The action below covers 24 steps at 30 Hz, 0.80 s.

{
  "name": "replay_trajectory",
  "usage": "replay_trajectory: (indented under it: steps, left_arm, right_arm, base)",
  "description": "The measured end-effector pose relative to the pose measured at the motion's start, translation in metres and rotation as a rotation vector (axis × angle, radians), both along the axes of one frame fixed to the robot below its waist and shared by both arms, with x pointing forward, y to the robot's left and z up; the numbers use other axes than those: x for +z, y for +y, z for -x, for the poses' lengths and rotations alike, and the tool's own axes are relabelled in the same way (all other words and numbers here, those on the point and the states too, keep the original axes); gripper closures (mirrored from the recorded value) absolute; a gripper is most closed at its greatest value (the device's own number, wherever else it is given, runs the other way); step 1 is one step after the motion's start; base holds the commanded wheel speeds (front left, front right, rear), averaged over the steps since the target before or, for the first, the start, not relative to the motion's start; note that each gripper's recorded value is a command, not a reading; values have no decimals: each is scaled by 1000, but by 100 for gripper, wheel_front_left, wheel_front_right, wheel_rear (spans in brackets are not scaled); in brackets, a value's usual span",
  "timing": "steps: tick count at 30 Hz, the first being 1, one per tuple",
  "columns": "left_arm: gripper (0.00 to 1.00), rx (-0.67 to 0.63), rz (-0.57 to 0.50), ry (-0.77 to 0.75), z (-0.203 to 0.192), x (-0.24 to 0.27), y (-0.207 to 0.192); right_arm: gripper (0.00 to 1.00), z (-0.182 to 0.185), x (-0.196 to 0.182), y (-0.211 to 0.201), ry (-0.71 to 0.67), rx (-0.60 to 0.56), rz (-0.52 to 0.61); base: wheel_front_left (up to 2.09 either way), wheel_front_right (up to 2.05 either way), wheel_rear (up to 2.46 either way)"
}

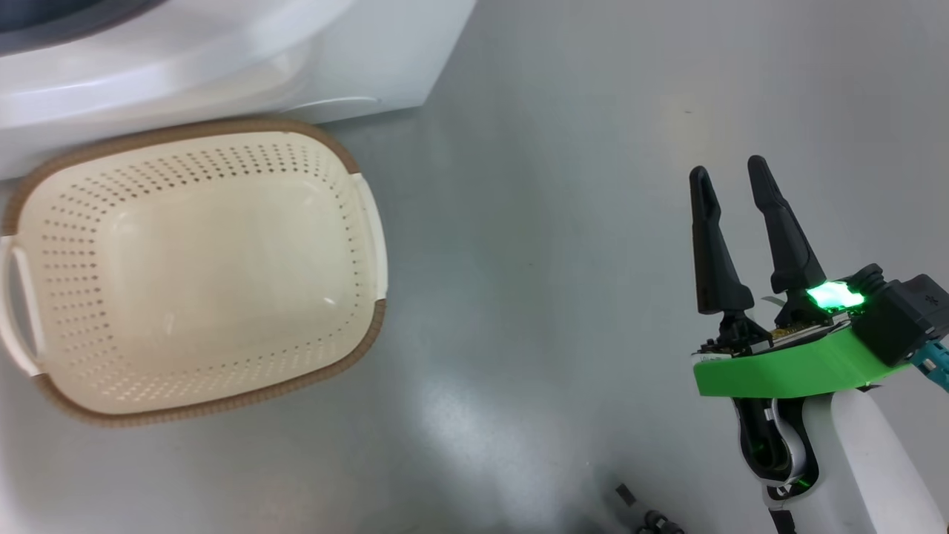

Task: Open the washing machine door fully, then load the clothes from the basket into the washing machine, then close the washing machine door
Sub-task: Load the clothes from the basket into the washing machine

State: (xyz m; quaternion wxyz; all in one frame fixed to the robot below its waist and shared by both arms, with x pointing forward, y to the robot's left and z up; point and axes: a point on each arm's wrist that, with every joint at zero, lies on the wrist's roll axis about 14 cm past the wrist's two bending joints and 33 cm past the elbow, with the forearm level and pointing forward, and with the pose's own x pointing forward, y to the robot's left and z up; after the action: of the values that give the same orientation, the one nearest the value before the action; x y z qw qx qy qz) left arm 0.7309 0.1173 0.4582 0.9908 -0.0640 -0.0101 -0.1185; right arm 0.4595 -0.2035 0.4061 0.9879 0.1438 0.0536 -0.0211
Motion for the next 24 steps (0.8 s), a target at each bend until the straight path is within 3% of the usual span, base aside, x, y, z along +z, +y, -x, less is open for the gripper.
replay_trajectory:
  steps: [6, 12, 21, 22, 24]
  left_arm:
    - [100, 66, -3, -151, -21, 46, 5]
    - [100, 13, -38, 14, -8, -22, -16]
    - [100, -1, -100, 176, 2, -73, -12]
    - [96, 5, -115, 214, 5, -80, -8]
    - [59, 1, -134, 247, 6, -83, -6]
  right_arm:
    - [0, 6, 0, -8, 11, -24, -1]
    - [0, 10, 1, -11, 16, -34, 6]
    - [0, 10, 0, -13, 17, -40, 2]
    - [0, 9, 0, -11, 16, -36, -2]
    - [0, 9, 1, -10, 12, -33, -5]
  base:
    - [0, 0, 0]
    - [0, 0, 0]
    - [0, 0, 0]
    - [0, 0, 0]
    - [0, 0, 0]
